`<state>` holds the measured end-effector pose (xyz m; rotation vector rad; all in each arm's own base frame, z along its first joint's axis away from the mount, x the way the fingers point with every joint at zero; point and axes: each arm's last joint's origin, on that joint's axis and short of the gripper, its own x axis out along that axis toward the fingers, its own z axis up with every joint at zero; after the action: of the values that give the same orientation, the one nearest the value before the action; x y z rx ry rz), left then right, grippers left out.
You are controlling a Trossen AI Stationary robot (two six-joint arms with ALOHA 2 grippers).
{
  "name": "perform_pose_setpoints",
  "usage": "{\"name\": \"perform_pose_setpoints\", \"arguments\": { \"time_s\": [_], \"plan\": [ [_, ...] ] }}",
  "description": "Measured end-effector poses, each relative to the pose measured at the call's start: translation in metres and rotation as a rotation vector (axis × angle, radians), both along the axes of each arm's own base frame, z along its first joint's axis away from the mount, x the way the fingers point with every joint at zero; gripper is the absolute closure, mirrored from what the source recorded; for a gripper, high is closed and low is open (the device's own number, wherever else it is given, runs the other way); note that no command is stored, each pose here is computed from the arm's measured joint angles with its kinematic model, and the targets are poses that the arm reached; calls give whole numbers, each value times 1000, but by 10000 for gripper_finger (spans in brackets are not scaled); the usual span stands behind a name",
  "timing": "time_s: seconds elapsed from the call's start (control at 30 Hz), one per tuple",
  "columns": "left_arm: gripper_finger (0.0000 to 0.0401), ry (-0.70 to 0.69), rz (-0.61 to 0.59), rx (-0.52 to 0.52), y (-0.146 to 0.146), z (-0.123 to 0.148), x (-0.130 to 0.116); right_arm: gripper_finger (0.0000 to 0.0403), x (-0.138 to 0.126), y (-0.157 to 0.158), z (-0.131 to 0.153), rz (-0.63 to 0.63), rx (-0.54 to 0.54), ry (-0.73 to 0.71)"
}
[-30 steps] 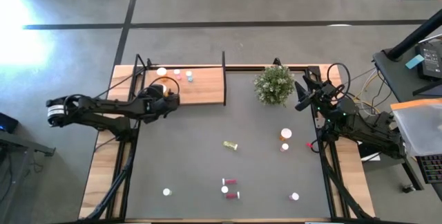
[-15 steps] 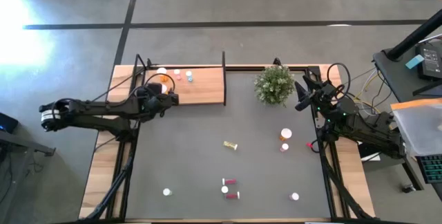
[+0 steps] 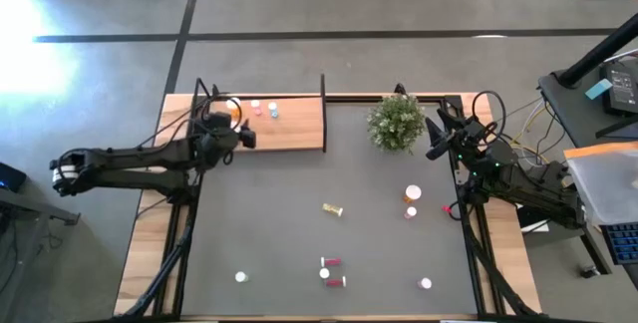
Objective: Pick and place medicine bottles onto shelf by color
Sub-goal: Put the left large orange pill bottle on the shelf aligned with the other large orange pill bottle
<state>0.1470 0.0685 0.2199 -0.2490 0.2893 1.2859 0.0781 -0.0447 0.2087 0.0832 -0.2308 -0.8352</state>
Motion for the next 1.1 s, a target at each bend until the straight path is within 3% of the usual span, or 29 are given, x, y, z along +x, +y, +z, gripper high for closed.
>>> {"name": "perform_pose_setpoints", "arguments": {
  "time_s": [0.3, 0.53, 0.8, 1.1],
  "plan": [
    [92, 17, -68, 19, 3, 30, 12, 154, 0, 0, 0, 0, 0, 0],
    [92, 90, -127, -79, 11, 54, 25, 154, 0, 0, 0, 0, 0, 0],
    [92, 93, -131, -351, 26, 78, 34, 154, 0, 0, 0, 0, 0, 0],
    [91, 146, -114, -621, 49, 83, 46, 154, 0, 0, 0, 0, 0, 0]
  ]
}}
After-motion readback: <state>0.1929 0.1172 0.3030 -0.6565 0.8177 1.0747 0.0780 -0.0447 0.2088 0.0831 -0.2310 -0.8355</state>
